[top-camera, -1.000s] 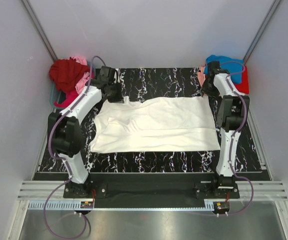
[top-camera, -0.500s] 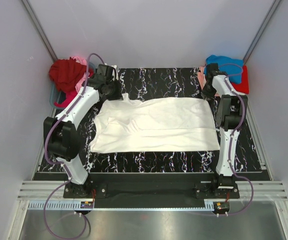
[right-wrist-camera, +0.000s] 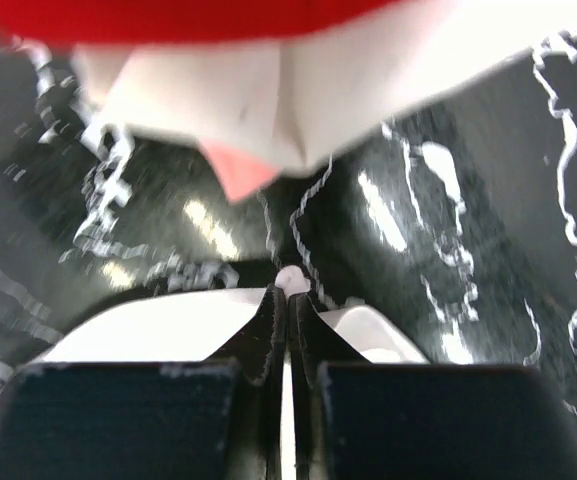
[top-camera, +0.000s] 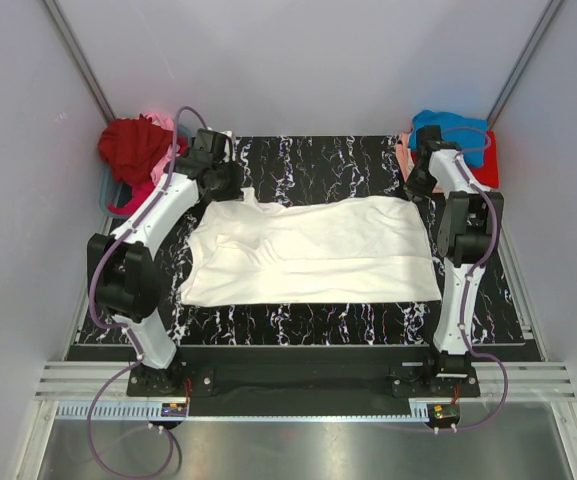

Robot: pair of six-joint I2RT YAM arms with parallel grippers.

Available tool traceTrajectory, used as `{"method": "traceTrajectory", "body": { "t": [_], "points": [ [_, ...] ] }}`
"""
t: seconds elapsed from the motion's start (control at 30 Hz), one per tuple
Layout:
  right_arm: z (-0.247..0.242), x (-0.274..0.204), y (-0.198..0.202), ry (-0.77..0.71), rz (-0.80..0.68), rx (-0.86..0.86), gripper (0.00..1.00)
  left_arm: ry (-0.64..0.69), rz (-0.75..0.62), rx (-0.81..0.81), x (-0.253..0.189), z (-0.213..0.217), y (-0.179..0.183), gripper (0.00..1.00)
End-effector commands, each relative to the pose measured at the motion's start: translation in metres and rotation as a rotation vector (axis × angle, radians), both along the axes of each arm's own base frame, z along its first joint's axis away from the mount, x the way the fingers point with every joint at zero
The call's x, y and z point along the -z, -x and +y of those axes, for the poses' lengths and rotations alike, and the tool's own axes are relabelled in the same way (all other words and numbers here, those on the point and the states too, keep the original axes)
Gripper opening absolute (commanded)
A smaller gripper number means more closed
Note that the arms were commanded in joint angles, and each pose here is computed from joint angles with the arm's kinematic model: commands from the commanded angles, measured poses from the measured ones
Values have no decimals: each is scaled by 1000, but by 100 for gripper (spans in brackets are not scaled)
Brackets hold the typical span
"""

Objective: Fold and stack the t-shirts
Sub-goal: Fold the tshirt

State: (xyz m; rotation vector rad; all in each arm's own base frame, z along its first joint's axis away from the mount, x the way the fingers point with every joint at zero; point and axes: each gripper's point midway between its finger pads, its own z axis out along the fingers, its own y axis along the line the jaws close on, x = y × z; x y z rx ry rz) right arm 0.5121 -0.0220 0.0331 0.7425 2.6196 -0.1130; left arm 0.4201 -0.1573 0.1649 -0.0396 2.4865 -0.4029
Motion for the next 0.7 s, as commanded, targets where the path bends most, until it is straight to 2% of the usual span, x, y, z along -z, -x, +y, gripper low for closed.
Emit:
{"method": "traceTrajectory", "body": {
  "t": [0.0, 0.23, 0.67],
  "points": [
    [7, -67, 3, -21, -121, -19, 0, -3, -68, -29, -29, 12, 4, 0],
    [11, -106, 35, -36, -177, -31, 0, 14, -72, -35, -38, 20, 26, 0],
    [0, -98, 94, 11, -144, 24, 0, -50, -40, -107, -8, 53, 80, 0]
  ]
}}
